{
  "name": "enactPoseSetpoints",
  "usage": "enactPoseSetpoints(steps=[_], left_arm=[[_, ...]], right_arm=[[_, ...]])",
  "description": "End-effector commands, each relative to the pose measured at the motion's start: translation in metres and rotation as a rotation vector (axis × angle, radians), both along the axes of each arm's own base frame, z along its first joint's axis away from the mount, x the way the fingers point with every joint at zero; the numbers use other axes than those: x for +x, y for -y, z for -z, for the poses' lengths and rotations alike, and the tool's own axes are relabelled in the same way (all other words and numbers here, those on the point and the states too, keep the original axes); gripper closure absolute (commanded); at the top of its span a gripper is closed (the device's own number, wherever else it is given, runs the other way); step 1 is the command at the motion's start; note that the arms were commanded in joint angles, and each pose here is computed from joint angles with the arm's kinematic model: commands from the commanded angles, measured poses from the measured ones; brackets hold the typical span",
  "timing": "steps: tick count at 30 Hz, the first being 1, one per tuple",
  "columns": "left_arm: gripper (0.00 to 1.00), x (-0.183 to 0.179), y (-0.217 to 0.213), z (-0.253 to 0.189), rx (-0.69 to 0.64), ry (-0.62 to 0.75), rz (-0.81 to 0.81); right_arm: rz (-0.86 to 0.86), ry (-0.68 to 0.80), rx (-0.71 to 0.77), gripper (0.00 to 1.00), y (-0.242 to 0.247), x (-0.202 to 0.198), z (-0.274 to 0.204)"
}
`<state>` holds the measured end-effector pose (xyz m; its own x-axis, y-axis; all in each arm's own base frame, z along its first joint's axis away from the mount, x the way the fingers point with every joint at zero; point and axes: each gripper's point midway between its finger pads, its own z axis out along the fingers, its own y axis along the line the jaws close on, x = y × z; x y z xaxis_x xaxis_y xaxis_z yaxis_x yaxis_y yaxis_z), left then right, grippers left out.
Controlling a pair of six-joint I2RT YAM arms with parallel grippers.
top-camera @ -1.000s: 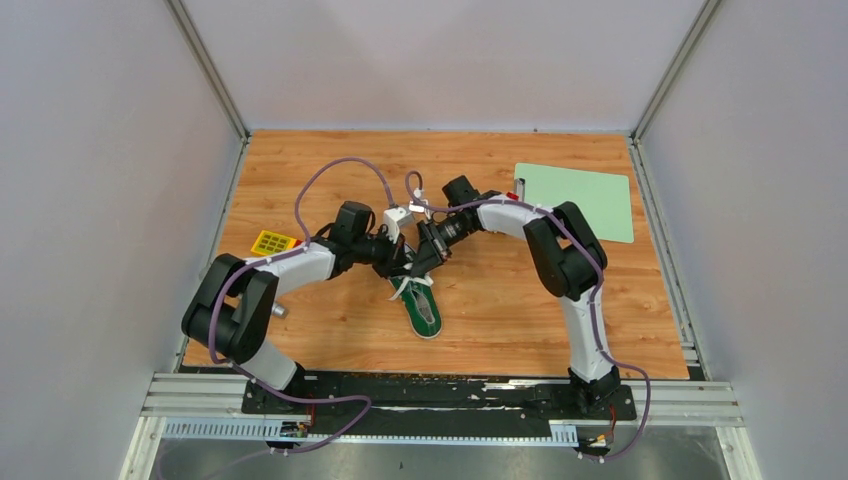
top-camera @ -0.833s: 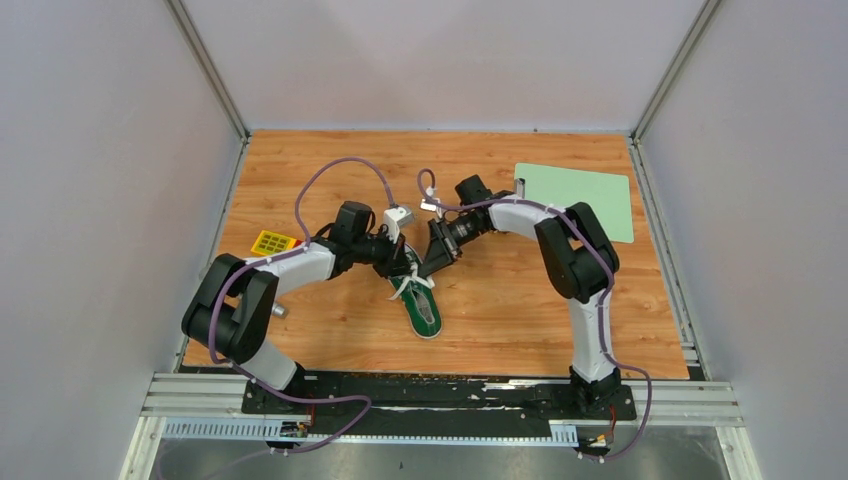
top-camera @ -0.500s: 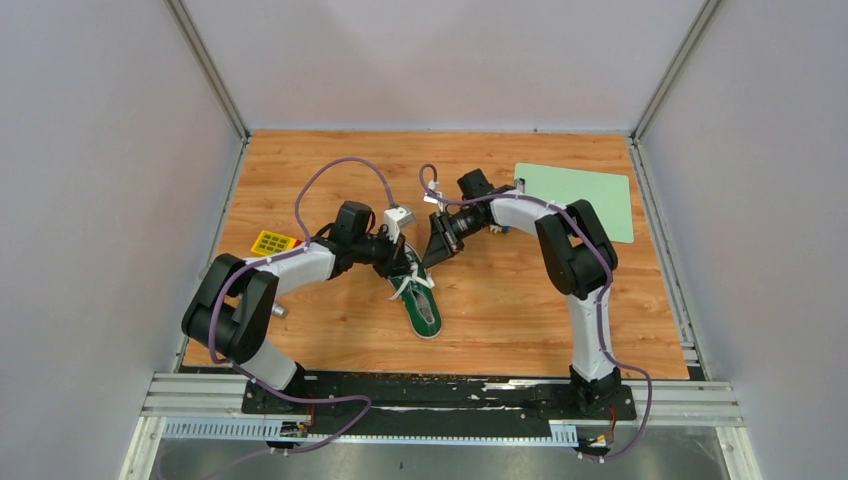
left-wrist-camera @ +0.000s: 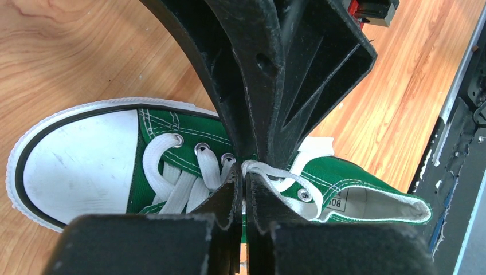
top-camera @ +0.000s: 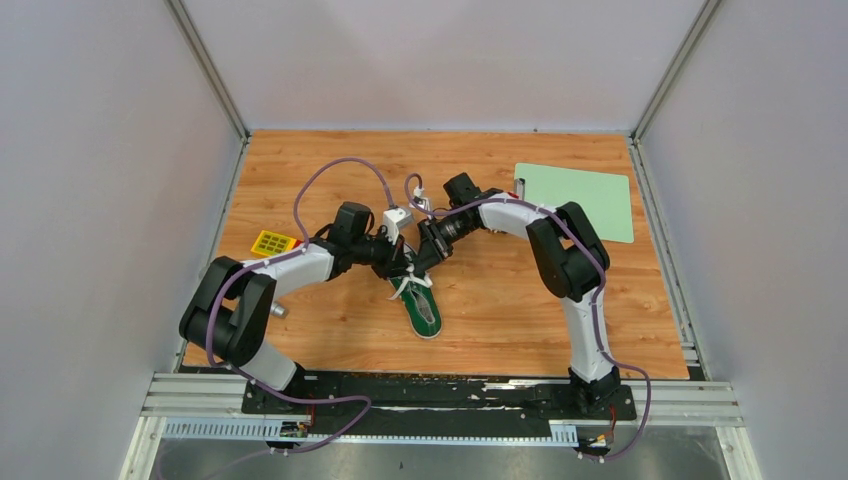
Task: Tie the shoes
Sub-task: Cross the shoelace with the shoelace.
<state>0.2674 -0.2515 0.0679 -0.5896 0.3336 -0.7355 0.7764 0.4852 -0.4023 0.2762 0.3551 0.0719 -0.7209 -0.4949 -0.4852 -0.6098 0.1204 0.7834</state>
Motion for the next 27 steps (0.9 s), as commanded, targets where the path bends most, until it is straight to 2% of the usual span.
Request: enactPoseSetpoints(steps=[1,14,17,20,22,27], left_arm=[[1.00,-0.005,0.002,-0.010,-0.024,0.026,0.035],[0.98,-0.005,0.004,-0.013,-0.036,0.034,0.034],[0.98,-0.004,0.004,-0.013,-0.037,0.033,0.029],[0.96,-0.002,0.003,-0.014,-0.035,0.039,0.023],[0.91,-0.002,0.002,-0.013,-0.027,0.040,0.017],[0.65,-0.001,-0.011,-0.015,0.041,0.053,-0.009]], right_arm=[[-0.015,0.146,0.032,0.74,0.000,0.013,-0.008],[-0.066,0.036,0.107,0.73,-0.009,-0.001,-0.010],[-0.079,-0.002,0.131,0.81,-0.010,-0.005,-0.012],[-0.084,-0.038,0.141,0.93,-0.010,-0.008,-0.012],[-0.082,-0.047,0.138,0.98,-0.009,-0.009,-0.011],[-0.065,-0.053,0.132,1.00,-0.005,-0.007,-0.014]])
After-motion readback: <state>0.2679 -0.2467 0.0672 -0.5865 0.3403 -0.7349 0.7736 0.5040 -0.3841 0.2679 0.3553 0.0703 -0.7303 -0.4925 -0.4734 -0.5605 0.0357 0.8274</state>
